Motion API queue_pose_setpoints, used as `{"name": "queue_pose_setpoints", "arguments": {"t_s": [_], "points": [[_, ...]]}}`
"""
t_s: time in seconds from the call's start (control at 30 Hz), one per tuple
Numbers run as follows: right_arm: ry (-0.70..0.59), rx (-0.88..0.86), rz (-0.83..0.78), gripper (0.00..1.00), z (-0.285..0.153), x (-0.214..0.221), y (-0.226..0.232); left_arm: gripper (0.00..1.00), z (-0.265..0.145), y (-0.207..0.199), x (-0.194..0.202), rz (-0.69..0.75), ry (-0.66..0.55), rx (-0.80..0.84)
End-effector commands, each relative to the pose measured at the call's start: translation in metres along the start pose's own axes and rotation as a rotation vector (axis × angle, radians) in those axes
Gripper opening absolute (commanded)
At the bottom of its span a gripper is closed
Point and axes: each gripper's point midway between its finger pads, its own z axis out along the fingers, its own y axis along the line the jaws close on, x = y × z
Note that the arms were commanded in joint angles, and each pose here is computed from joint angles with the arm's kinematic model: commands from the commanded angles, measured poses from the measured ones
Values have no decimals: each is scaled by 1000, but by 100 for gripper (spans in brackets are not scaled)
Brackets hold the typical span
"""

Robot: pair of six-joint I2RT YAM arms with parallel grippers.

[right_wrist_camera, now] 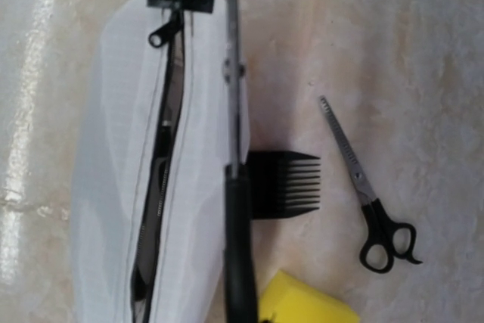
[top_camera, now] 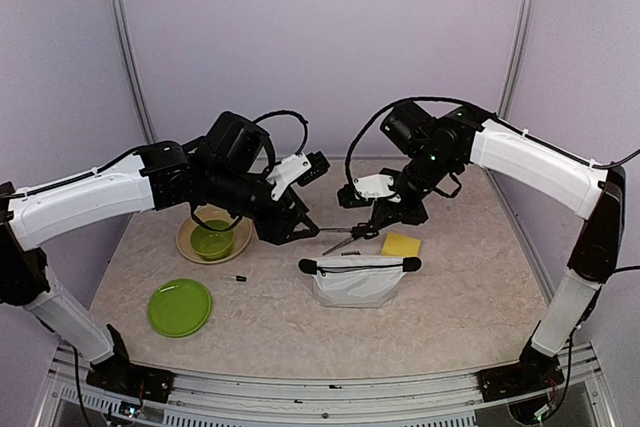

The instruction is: Sort the hair-cutting tools

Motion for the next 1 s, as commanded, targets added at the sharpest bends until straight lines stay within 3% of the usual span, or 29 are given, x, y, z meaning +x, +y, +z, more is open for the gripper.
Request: {"name": "queue_pose_setpoints", "arguments": {"t_s": [0.0, 0.13, 0.43, 0.87, 0.97], "points": [[-17, -19, 21, 0, -1, -4, -1, 54, 7, -3, 3, 18, 30, 10], [-44, -41, 13, 0, -5, -10, 2, 53, 13, 7, 9, 36, 38, -50], [-62, -92, 25, 1, -3, -13, 9, 37, 26, 3, 12, 58, 55, -24], [-82, -102, 33, 1, -7, -16, 13, 0, 38, -2, 16, 76, 91, -7], [-81, -103, 41, 7, -8, -15, 15, 0, 36, -1, 10, 81, 71, -21]]}}
